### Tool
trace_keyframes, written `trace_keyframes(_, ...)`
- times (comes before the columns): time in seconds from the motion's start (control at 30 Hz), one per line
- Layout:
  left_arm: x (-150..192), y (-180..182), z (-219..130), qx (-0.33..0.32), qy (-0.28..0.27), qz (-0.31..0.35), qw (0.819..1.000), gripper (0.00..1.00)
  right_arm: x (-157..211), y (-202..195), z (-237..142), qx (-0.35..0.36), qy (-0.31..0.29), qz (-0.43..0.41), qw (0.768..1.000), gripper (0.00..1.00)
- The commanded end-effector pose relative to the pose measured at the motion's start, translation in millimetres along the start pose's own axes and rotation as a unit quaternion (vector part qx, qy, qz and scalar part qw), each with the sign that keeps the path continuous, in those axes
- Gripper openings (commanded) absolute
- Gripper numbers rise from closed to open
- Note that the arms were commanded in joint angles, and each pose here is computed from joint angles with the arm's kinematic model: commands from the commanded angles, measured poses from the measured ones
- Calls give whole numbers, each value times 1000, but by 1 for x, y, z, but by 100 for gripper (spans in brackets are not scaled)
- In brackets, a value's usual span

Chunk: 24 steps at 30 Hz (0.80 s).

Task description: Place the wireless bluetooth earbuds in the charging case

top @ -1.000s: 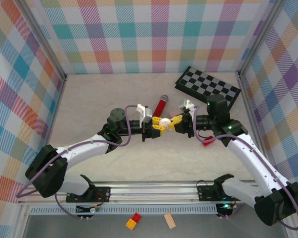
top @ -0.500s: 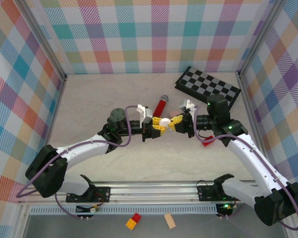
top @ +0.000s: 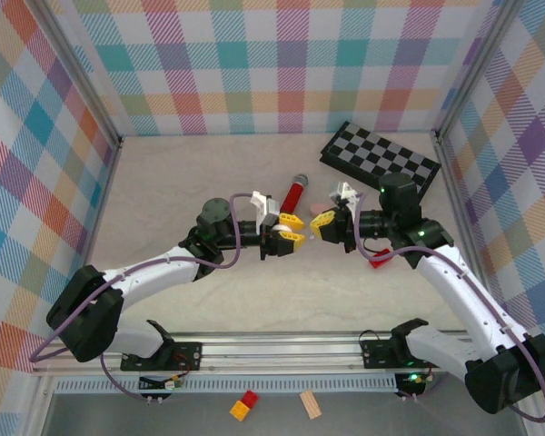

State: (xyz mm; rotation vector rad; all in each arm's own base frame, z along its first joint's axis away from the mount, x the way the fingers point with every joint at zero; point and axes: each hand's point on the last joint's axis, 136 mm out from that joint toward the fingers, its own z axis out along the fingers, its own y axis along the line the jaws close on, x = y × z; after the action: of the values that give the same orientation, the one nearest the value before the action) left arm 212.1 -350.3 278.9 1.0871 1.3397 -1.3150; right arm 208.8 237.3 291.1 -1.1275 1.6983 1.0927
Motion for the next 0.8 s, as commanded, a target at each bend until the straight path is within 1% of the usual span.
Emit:
trace_keyframes(0.0, -17, -9, 4, 17, -13, 17, 1000, 39, 3, 6, 0, -16, -1, -6, 1000, 9)
trace_keyframes(0.03, -17, -9, 4, 19, -13, 16, 1000, 35, 3, 6, 0, -17, -2, -6, 1000, 9)
trace_keyframes(0.07, -18, -8, 4, 17, -13, 12, 1000, 26, 3, 7, 0, -18, -3, -5, 1000, 9)
trace_keyframes(0.1, -17, -8, 5, 19, -13, 2, 1000, 11, 3, 6, 0, -18, -3, -3, 1000, 9)
trace_keyframes(0.13, -16, -7, 6, 21, -13, -6, 1000, 0, 3, 6, 0, -18, -3, -2, 1000, 9)
trace_keyframes(0.2, -10, -5, 7, 18, -9, -13, 1000, 0, 4, 3, 2, -13, -2, 6, 1000, 12)
trace_keyframes(0.23, -6, -1, 6, 9, -7, -14, 1000, 2, 6, 0, 2, -7, -1, 14, 1000, 15)
trace_keyframes(0.27, -2, 5, 6, -6, -4, -19, 1000, 20, 9, -7, 4, 9, 3, 27, 1000, 21)
trace_keyframes(0.3, 0, 10, 5, -19, -6, -18, 1000, 33, 12, -18, 5, 36, 7, 44, 998, 27)
trace_keyframes(0.33, 1, 16, 3, -33, -10, -16, 999, 41, 17, -35, 4, 81, 11, 69, 994, 31)
trace_keyframes(0.37, 2, 22, 2, -47, -15, -14, 999, 50, 24, -50, 3, 121, 15, 105, 987, 38)
trace_keyframes(0.4, 2, 26, -1, -60, -18, -13, 998, 61, 30, -59, 2, 145, 18, 127, 981, 45)
trace_keyframes(0.43, 2, 28, -3, -71, -18, -8, 997, 68, 36, -62, 3, 153, 20, 142, 978, 51)
trace_keyframes(0.5, 8, 34, -9, -95, -9, 0, 995, 86, 47, -63, 4, 157, 21, 178, 971, 64)
trace_keyframes(0.6, 16, 47, -24, -139, 2, -13, 990, 97, 63, -63, 1, 172, 23, 246, 954, 72)
trace_keyframes(0.67, 21, 59, -38, -172, -3, -28, 985, 100, 75, -60, 0, 178, 24, 286, 941, 75)
trace_keyframes(0.77, 30, 84, -64, -246, -31, -74, 966, 100, 95, -56, 0, 180, 39, 335, 924, 76)
